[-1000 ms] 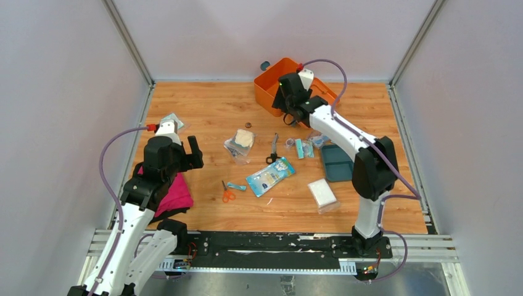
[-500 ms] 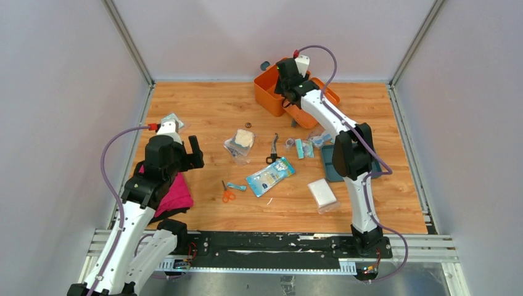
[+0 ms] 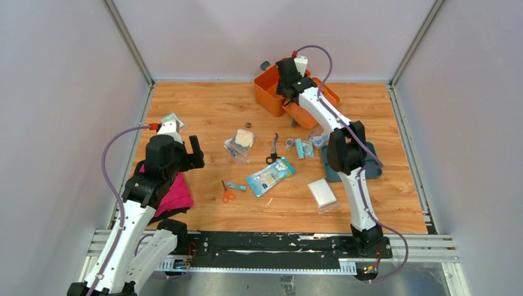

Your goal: Organize the medicine kit

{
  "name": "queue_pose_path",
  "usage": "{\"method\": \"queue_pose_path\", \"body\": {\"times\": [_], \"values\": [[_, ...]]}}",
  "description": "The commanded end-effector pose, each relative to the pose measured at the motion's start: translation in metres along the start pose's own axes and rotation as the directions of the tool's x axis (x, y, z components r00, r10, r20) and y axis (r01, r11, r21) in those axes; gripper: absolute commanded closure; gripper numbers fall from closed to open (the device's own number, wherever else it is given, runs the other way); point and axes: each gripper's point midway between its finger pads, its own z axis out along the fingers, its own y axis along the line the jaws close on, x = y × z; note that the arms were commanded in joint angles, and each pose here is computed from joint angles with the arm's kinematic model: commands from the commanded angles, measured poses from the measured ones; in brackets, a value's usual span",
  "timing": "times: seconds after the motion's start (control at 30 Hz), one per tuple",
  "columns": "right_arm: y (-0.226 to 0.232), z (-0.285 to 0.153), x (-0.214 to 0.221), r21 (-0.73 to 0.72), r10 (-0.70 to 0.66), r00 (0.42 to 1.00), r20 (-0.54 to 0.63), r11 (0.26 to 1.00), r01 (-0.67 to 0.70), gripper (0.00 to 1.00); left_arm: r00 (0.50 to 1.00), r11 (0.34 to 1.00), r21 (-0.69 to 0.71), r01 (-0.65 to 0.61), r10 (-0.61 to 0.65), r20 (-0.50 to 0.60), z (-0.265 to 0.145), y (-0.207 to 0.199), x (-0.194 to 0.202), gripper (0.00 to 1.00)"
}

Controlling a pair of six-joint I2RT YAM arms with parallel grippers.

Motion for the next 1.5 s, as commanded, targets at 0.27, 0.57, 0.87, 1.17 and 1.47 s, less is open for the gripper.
{"method": "queue_pose_path", "body": {"times": [0.27,0.57,0.87,1.17,1.47], "values": [[-0.013,0.01,0.004,0.005,-0.065,0.997,-0.047,0.998,0.065,0.64,1.0,1.0,0.007,0.001,-0.001,0.012,0.0,-0.001,-0.005,0.0],[-0.017,0.0,0.002,-0.023,-0.174,0.983,-0.054,0.985,0.173,0.82,1.0,1.0,0.008,0.002,-0.002,0.014,0.0,-0.001,-0.006,0.0],[-0.022,-0.015,-0.009,-0.054,-0.316,0.948,-0.034,0.948,0.314,0.91,1.0,1.0,0.007,0.002,-0.002,0.01,0.001,-0.001,-0.005,0.0],[-0.032,-0.022,-0.014,0.001,-0.408,0.913,-0.019,0.913,0.408,0.92,1.0,1.0,0.008,0.001,-0.001,0.008,0.001,-0.001,-0.005,0.0],[-0.03,-0.038,-0.024,-0.022,-0.361,0.933,0.011,0.932,0.361,0.57,1.0,1.0,0.007,0.001,-0.001,0.007,0.002,-0.001,-0.005,0.0]]}}
